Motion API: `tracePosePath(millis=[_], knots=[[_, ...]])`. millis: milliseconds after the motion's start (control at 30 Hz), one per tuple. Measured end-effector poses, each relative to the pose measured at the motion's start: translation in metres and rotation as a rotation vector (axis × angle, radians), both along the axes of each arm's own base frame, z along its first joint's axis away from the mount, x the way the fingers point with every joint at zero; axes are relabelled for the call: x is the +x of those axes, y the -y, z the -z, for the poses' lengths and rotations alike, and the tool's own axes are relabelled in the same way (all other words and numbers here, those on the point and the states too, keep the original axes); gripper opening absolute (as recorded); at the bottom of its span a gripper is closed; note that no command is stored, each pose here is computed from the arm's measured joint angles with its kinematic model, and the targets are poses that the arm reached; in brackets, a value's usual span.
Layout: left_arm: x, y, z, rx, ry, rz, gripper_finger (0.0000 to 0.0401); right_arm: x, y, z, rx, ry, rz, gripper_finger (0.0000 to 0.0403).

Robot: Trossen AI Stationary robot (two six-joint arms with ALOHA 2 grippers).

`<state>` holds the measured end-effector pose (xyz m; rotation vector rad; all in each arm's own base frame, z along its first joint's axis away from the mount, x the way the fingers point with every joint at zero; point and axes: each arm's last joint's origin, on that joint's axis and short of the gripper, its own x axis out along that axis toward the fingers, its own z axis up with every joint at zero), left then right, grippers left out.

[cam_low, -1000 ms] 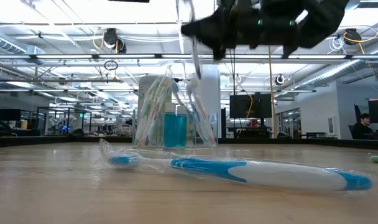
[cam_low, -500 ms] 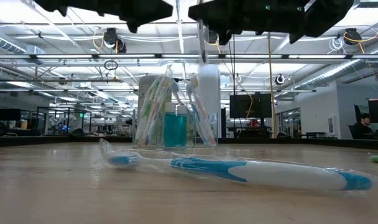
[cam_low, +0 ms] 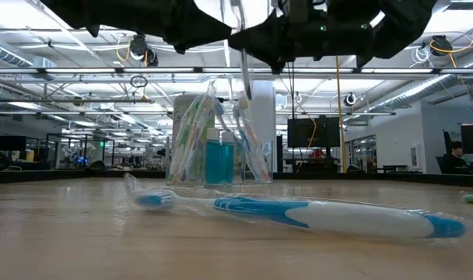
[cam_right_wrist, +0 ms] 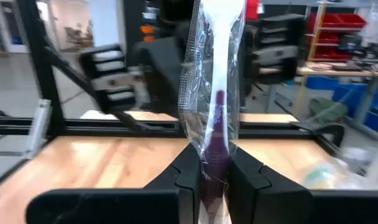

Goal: Pick & Place toothbrushing station
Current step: Put the left violet toothbrush into the left side of the transparent organizer

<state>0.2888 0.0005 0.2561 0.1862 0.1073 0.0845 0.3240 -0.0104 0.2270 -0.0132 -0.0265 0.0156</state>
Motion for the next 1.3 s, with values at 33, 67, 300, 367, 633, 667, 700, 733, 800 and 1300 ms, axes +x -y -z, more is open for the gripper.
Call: tracePosePath(millis=[33, 67, 300, 367, 633, 667, 700, 733, 800, 1300], knots=[[0.000, 0.000, 0.001, 0.000, -0.006, 0.000, 0.0088, 0.000, 0.001, 0.001, 0.000, -0.006, 0.005, 0.0035], [0.000, 0.000, 0.001, 0.000, -0.008, 0.000, 0.0088, 0.000, 0.003, 0.001, 0.001, -0.013, 0.010, 0.0035], [0.000, -0.001, -0.003, -0.004, 0.029, -0.002, 0.0088, 0.000, 0.007, 0.002, 0.024, -0.019, 0.020, 0.0035], [0.000, -0.002, -0.005, -0.019, 0.052, 0.023, 0.0088, 0.000, 0.007, 0.001, 0.027, -0.017, 0.020, 0.0035], [0.000, -0.009, -0.010, -0.222, 0.113, 0.079, 0.0088, 0.007, 0.005, 0.010, 0.051, 0.027, 0.012, 0.0036], [0.000, -0.011, -0.010, -0.244, 0.112, 0.072, 0.0088, 0.009, 0.005, 0.012, 0.051, 0.033, 0.010, 0.0036], [0.000, -0.013, -0.009, -0.256, 0.111, 0.066, 0.0088, 0.013, 0.005, 0.012, 0.051, 0.042, 0.009, 0.0036], [0.000, -0.013, -0.009, -0.259, 0.108, 0.062, 0.0088, 0.015, 0.005, 0.013, 0.051, 0.046, 0.010, 0.0036], [0.001, -0.014, -0.006, -0.261, 0.092, 0.059, 0.0088, 0.017, 0.005, 0.016, 0.051, 0.047, 0.010, 0.0036], [0.002, -0.014, -0.005, -0.212, 0.076, 0.061, 0.0088, 0.018, 0.006, 0.009, 0.093, 0.100, 0.007, 0.0036]])
